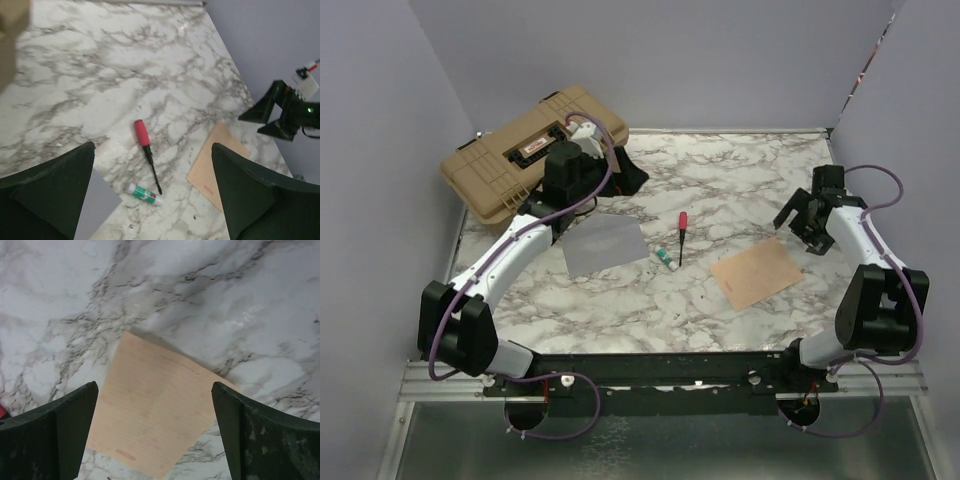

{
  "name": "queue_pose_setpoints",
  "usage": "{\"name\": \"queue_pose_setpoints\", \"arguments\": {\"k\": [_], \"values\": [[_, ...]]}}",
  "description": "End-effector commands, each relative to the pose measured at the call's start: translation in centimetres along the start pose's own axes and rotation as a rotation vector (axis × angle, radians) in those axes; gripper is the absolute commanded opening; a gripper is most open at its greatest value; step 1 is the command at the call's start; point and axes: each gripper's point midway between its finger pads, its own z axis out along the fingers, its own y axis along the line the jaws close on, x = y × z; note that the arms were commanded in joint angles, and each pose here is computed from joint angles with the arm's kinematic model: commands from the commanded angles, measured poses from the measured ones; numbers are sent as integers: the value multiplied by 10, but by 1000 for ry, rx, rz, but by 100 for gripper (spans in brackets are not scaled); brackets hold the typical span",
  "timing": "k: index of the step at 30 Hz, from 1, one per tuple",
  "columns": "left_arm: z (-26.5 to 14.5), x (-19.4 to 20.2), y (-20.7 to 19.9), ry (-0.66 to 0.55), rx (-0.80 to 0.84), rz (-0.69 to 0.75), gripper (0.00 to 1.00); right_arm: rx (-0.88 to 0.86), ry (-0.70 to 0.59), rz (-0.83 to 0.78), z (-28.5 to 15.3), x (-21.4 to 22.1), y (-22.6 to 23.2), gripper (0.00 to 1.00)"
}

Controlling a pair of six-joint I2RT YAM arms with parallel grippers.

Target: Place the letter into the envelope and seal it

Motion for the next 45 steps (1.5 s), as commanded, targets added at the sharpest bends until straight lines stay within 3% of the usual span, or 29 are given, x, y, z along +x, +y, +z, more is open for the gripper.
{"name": "queue_pose_setpoints", "arguments": {"k": [1,10,15,29,41,45], "values": [[17,29,-60,86,166,69,99,97,20,101,11,6,-34,100],[31,75,-73,197,210,87,99,34,112,248,20,55,-54,100],[32,88,-69,229,209,84,99,-20,166,300,26,82,-51,95],[36,82,-66,219,186,110,99,-152,87,299,46,89,-41,66],[49,98,-80,283,245,74,99,-404,119,212,51,96,-4,47],[52,111,-83,319,258,59,96,-476,132,174,52,98,6,30]]}}
